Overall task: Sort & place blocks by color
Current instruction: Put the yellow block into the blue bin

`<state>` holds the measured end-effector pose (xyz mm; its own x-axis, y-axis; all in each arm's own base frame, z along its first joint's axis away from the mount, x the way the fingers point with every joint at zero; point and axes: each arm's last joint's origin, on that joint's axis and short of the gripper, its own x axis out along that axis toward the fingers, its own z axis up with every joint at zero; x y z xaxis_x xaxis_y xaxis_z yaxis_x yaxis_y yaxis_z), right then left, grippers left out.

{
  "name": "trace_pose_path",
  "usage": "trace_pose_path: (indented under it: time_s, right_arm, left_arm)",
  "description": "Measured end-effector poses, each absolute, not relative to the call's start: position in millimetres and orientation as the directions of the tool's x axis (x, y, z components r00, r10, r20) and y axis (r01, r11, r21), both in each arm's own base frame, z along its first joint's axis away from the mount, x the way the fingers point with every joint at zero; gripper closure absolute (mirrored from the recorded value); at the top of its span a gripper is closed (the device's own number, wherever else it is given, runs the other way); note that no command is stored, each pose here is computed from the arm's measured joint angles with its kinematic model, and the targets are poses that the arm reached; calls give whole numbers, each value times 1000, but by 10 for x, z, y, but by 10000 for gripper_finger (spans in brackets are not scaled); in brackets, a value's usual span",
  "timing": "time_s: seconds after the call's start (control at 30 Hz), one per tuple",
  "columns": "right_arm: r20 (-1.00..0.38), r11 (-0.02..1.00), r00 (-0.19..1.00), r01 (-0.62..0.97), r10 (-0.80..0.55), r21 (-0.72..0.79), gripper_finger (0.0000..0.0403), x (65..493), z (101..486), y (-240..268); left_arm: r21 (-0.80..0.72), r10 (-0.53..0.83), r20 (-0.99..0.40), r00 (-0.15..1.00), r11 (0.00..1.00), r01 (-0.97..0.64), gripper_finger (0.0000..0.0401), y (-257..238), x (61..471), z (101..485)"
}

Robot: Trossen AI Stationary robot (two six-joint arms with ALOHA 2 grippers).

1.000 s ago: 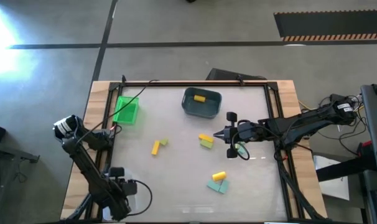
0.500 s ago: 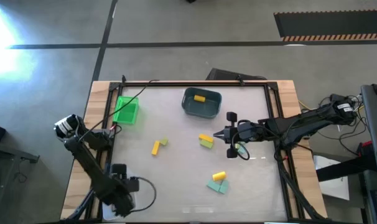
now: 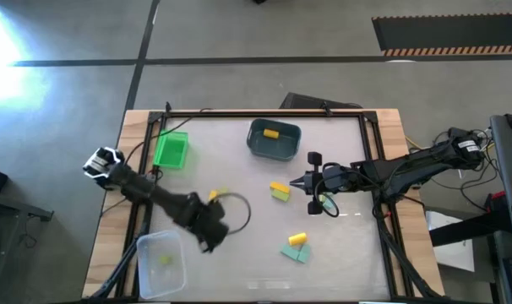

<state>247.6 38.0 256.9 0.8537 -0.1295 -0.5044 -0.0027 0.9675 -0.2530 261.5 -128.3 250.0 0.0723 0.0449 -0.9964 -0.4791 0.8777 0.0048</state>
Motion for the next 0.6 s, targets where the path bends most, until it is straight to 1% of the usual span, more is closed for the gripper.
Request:
trace_pose_path:
  time_s: [0.2,0.3,0.4,0.5,0.6]
  right_arm:
    - [-505,966,854,-5,-130,-257,394,2475,2569,380]
    - [-511,966,850,-8,-130,-259,394,2471,2563,379]
    - [-522,965,842,-11,-132,-261,394,2464,2552,378]
    - [-527,965,839,-14,-132,-263,394,2460,2547,378]
    - [-527,965,840,-14,-132,-264,394,2460,2549,377]
  left_arm:
    - [94,207,-969,135,813,-574,203,-891,2798,2486]
    - [124,274,-950,147,767,-630,203,-715,2855,2469]
    - [94,289,-939,185,735,-671,202,-588,2924,2395]
    - [58,284,-933,221,726,-686,202,-508,2965,2274]
    - [48,267,-944,195,695,-718,202,-470,2930,2158]
